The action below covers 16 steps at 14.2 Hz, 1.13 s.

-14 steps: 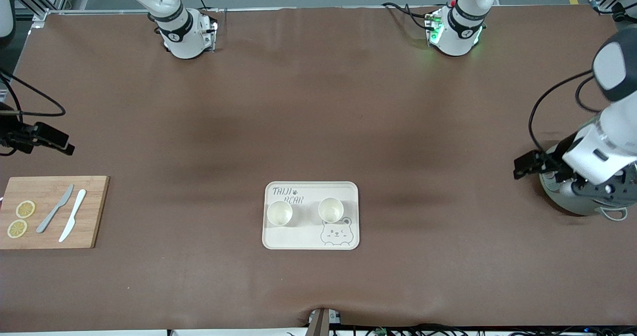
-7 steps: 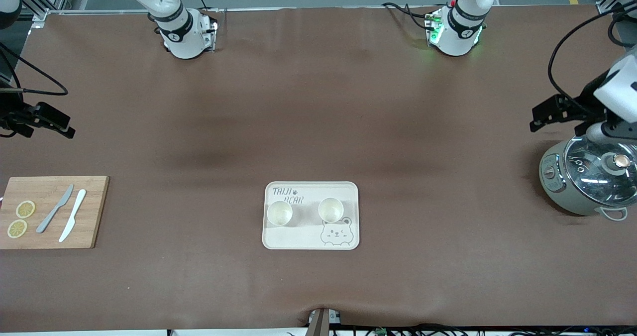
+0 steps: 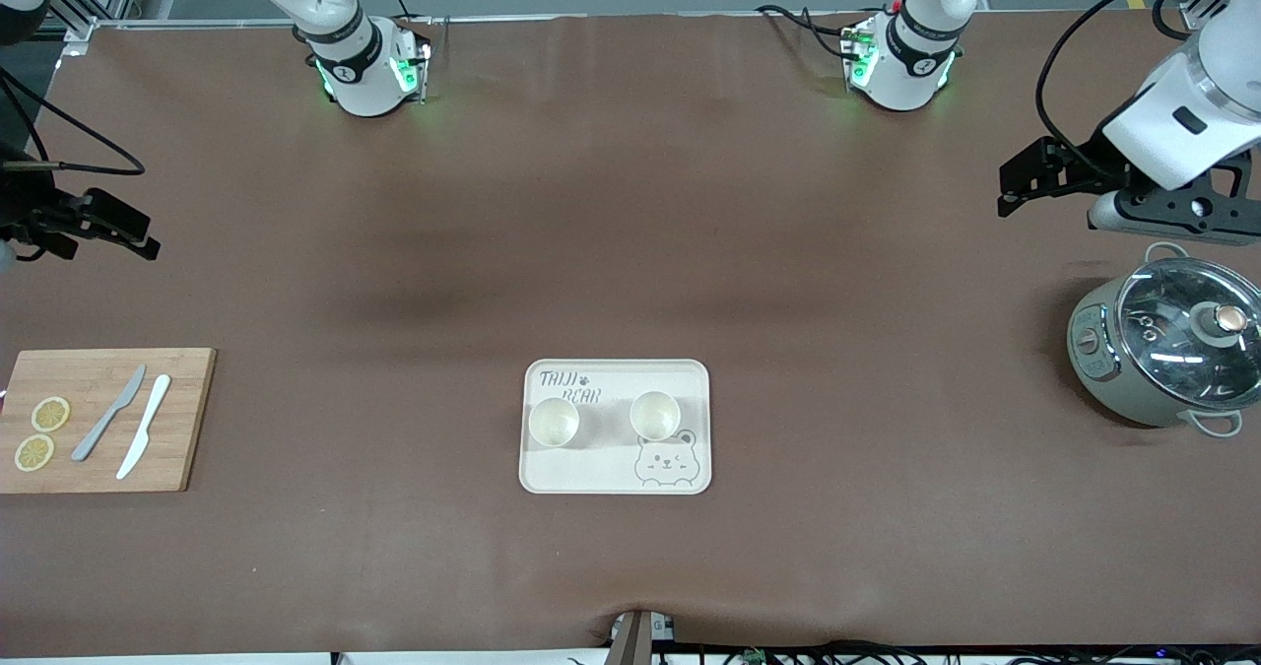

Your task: Place white IKEA cup upright on tray with both arms

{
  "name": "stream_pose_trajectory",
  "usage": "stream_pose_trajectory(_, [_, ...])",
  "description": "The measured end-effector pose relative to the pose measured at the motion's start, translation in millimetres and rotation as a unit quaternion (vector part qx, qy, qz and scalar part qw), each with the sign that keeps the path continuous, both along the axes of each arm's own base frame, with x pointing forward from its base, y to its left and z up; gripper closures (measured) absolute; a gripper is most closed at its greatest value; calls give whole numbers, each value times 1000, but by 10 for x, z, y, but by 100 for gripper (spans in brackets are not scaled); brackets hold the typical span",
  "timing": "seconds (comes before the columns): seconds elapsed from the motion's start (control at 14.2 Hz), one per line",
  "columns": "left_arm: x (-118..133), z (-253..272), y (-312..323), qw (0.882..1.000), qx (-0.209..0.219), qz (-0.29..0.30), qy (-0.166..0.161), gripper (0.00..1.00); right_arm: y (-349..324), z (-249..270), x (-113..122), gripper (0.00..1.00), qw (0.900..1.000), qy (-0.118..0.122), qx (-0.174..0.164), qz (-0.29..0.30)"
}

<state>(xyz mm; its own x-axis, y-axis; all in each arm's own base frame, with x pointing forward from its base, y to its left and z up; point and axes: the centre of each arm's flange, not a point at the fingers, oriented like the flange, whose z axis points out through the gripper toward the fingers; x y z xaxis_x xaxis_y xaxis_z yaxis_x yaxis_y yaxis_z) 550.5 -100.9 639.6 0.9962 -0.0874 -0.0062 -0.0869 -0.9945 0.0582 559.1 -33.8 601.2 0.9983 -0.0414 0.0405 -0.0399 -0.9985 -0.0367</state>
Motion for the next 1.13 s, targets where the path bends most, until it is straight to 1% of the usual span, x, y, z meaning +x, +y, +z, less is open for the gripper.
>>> stream_pose_trajectory(0.14, [-27,23,15,1000,1,19,3,0,0,1,1,0,1000,-1,0,0])
stream_pose_trajectory(0.42, [-23,11,90,1000,10,27,6,0,7,11,12,0,1000,-6,0,1])
stream_pose_trajectory(0.56, [-16,1,146,999,21,29,6,0,14,13,15,0,1000,-7,-1,1])
stream_pose_trajectory(0.77, [-7,-8,208,999,44,8,2,0,17,18,20,0,1000,-9,-1,2])
stream_pose_trajectory(0.92, [-2,-8,246,999,46,-16,2,0,18,21,24,0,1000,-11,-1,2])
stream_pose_trajectory(1.13, [3,-7,269,999,46,-25,1,0,18,26,29,0,1000,-14,-2,3])
